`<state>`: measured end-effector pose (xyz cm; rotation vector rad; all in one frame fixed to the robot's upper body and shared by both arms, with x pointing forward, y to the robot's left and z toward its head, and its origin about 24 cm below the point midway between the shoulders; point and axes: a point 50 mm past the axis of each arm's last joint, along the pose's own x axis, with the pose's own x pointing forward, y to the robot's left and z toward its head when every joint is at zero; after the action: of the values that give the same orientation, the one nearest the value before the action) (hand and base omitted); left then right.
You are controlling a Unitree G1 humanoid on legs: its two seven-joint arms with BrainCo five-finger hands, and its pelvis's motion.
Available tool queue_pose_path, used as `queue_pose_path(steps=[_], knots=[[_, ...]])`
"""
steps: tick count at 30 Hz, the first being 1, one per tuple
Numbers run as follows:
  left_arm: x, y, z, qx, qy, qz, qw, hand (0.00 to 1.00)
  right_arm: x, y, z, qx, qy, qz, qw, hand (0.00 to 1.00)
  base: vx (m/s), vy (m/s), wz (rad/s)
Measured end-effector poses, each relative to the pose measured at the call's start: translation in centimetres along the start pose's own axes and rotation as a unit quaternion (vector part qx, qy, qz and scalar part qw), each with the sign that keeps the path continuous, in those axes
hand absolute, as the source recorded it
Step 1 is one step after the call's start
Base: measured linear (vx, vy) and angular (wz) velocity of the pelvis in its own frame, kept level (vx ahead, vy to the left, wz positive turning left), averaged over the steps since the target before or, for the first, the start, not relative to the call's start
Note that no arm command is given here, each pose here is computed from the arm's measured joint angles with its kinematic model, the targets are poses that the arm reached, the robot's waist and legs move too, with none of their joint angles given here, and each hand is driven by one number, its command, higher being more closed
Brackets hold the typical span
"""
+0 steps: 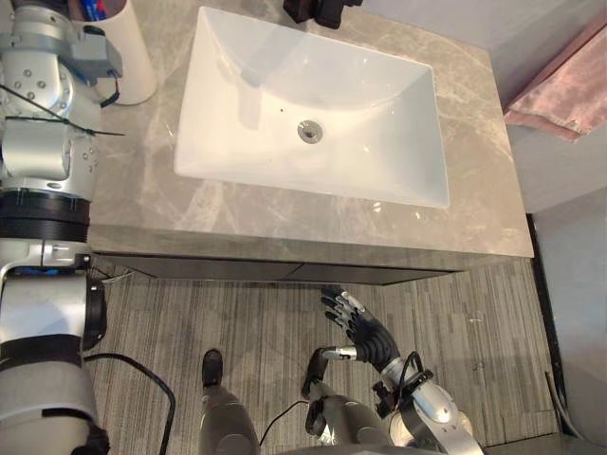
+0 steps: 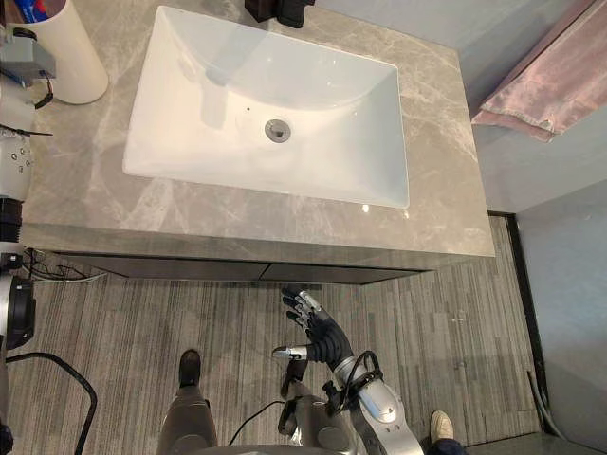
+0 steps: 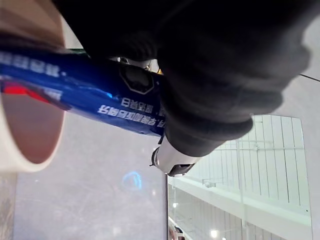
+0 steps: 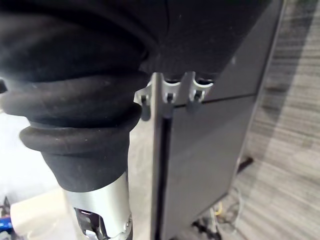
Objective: Organize washtable
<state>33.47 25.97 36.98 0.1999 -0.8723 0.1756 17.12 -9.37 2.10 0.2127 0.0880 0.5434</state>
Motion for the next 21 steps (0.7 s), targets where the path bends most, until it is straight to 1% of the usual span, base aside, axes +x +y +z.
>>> queue_pose_path(steps=[10,16,19,20,21], knots=[[0.0,-0.1,0.0,-0.002,0.0,-0.011,1.0,0.0,0.2,-0.1,0.2,-0.003,-0.003,0.0,1.0,0.0,0.0,0.0,0.0],[0.0,0.0,0.1,-0.02,-0.003,-0.007,1.0,0.0,0.5,-0.2,0.3,-0.007,-0.006,0.003,1.0,0.0,0.0,0.0,0.0],[0.0,0.4,0.4,-0.013,-0.011,-0.005,1.0,0.0,0.7,-0.2,0.3,-0.008,-0.007,0.005,1.0,0.0,0.0,0.0,0.0],[0.1,1.2,0.9,0.0,-0.018,-0.001,1.0,0.0,0.7,-0.2,0.3,-0.008,-0.006,0.005,1.0,0.0,0.0,0.0,0.0],[0.1,1.3,1.0,0.002,-0.02,0.0,1.0,0.0,0.7,-0.2,0.3,-0.008,-0.006,0.005,1.0,0.0,0.0,0.0,0.0]])
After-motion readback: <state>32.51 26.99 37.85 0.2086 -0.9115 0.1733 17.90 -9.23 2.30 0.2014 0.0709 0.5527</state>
